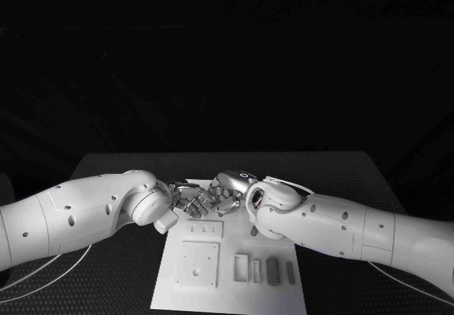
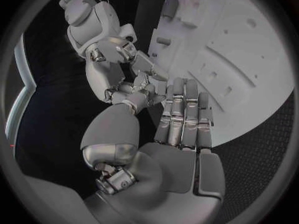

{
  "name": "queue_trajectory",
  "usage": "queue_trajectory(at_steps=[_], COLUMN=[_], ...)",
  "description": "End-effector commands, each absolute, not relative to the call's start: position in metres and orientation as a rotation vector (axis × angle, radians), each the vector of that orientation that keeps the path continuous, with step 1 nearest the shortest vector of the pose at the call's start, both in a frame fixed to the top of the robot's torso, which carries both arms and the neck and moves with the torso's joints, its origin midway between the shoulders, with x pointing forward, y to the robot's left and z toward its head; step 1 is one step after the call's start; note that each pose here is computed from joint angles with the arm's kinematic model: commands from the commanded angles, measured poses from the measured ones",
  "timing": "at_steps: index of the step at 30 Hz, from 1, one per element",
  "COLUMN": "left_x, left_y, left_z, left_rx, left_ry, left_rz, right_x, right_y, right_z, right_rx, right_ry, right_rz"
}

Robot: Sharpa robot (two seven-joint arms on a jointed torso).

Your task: Assemble the parts on the task board

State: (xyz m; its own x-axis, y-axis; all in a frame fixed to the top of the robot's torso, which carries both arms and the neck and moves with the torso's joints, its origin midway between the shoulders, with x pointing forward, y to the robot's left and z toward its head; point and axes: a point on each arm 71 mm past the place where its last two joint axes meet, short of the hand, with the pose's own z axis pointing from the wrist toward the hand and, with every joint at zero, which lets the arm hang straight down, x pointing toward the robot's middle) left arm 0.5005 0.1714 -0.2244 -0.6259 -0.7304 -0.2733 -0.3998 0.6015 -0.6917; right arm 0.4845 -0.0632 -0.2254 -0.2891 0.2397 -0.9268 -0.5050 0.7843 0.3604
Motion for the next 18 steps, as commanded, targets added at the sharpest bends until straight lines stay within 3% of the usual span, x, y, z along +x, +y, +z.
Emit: queue_trajectory(at_steps=[1,18], left_x=[0.4983,0.4982], left_y=[0.1675,0.1679], left_z=[-0.2246,-0.2249], left_rx=[-0.865,-0.858], left_ry=[2.318,2.323], left_rz=[-0.814,-0.802], right_x=[0.4841,0.4829], right_y=[-0.0626,-0.0614], right_z=[-0.2255,-0.2249], right_rx=[-0.225,-0.234], right_ry=[1.716,1.712], right_rz=[0.735,0.736])
